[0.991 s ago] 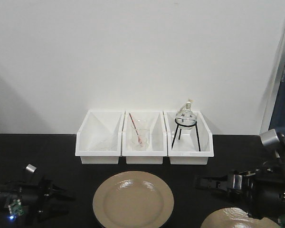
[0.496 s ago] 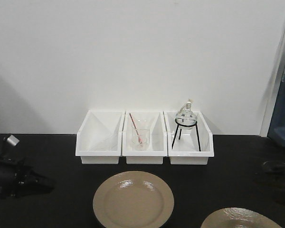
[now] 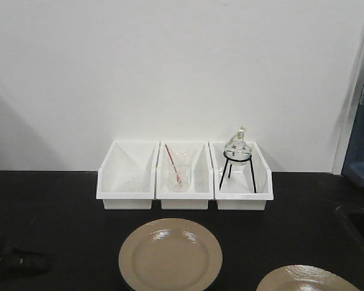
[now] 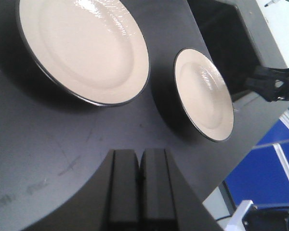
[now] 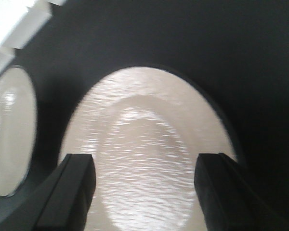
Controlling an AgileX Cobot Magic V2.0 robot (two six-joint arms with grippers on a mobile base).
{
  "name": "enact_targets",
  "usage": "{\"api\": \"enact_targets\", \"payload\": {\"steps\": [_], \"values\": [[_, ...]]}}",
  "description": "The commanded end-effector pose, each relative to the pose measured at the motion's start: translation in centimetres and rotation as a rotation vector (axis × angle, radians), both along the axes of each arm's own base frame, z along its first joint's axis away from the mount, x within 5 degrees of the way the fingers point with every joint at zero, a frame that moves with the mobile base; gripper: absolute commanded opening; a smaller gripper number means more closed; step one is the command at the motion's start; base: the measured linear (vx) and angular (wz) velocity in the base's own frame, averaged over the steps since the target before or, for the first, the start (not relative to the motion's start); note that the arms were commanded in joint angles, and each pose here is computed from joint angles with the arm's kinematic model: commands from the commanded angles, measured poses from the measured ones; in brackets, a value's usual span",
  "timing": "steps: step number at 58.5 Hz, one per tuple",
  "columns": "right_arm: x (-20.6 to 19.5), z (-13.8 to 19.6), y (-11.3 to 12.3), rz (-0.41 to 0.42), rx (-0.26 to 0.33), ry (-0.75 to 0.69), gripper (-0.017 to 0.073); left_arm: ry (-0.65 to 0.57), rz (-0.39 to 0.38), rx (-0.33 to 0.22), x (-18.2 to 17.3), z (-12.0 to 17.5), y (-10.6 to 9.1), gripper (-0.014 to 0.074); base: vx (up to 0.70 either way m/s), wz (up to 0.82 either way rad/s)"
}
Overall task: Arrange circular plates on left workspace
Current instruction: 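Grasp the rim of the other tan plate with the right gripper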
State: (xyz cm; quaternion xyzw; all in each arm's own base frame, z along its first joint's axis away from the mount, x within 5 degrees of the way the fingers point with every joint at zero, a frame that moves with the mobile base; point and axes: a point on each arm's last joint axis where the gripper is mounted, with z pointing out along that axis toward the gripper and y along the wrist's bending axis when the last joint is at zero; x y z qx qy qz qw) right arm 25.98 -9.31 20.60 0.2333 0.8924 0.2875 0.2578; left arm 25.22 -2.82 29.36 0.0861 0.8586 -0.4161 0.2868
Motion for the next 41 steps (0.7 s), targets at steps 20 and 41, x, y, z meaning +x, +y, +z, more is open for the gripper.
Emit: {"api": "enact_targets", "payload": {"steps": [20,41], "values": [[1.6,-2.8,-1.1,0.013,0.011,0.038,0.0491,-0.153,0.055,-0.041,-5.2,2.8,-1.1,-0.0005,0.0,0.0],[2.1,-4.9,-0.9,0.044,0.089,0.057,0.0435,-0.18,0.035,-0.05,-6.1,3.5,-1.4,-0.0005,0.0,0.0]]}}
